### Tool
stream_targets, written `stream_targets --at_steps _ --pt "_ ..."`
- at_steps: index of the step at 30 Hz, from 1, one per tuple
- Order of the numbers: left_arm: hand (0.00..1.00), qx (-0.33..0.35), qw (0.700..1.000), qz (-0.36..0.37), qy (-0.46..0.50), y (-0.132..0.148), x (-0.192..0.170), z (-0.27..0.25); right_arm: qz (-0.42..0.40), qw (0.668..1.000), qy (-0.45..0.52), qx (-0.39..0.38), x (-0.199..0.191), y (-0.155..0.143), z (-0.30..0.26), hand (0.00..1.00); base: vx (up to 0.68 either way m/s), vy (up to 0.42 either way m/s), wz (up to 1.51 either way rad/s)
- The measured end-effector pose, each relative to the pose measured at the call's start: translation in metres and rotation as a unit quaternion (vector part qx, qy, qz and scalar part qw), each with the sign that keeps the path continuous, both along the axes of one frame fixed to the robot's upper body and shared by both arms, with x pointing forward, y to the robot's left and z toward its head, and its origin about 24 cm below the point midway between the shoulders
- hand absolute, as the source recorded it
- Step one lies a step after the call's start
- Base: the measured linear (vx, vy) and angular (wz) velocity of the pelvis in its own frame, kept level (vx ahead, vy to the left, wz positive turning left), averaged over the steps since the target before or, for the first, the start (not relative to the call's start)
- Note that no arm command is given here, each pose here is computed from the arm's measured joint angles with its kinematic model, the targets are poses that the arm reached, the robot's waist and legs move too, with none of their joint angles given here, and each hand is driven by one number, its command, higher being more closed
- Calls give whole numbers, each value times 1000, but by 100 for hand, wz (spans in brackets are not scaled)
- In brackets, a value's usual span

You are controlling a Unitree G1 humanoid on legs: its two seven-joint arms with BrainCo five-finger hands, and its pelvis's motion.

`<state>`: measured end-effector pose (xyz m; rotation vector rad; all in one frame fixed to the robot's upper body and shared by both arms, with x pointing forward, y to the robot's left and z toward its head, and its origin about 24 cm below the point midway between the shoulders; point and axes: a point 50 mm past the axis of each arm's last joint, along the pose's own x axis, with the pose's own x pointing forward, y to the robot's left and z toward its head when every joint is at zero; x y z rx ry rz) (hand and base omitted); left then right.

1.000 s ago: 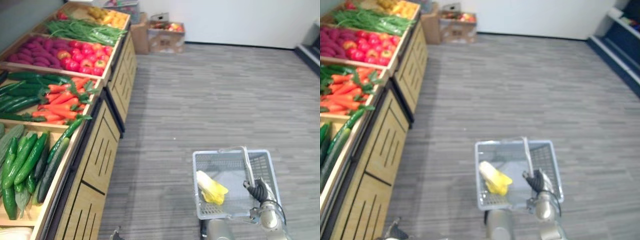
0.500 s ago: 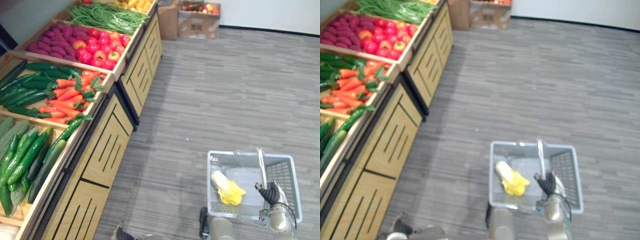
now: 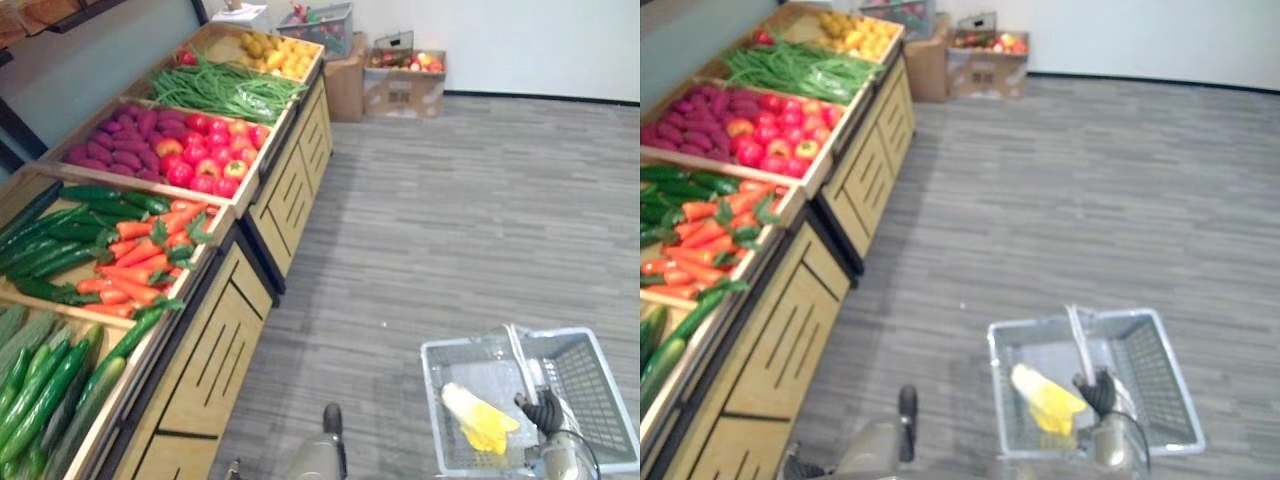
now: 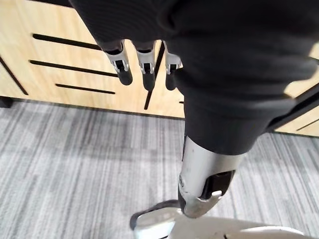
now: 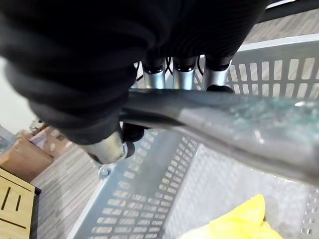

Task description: Pick vegetable in the basket

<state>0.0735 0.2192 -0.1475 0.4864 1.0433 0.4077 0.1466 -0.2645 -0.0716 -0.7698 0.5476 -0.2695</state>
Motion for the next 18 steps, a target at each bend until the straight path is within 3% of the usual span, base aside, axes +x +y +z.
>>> stream_targets --at_steps 6,18 --pt "0 12 1000 -26 6 0 6 1 31 999 -15 1 12 12 3 100 211 101 -12" --pt "0 41 994 -84 52 16 -7 -1 -3 999 16 29 -4 23 -16 100 137 81 12"
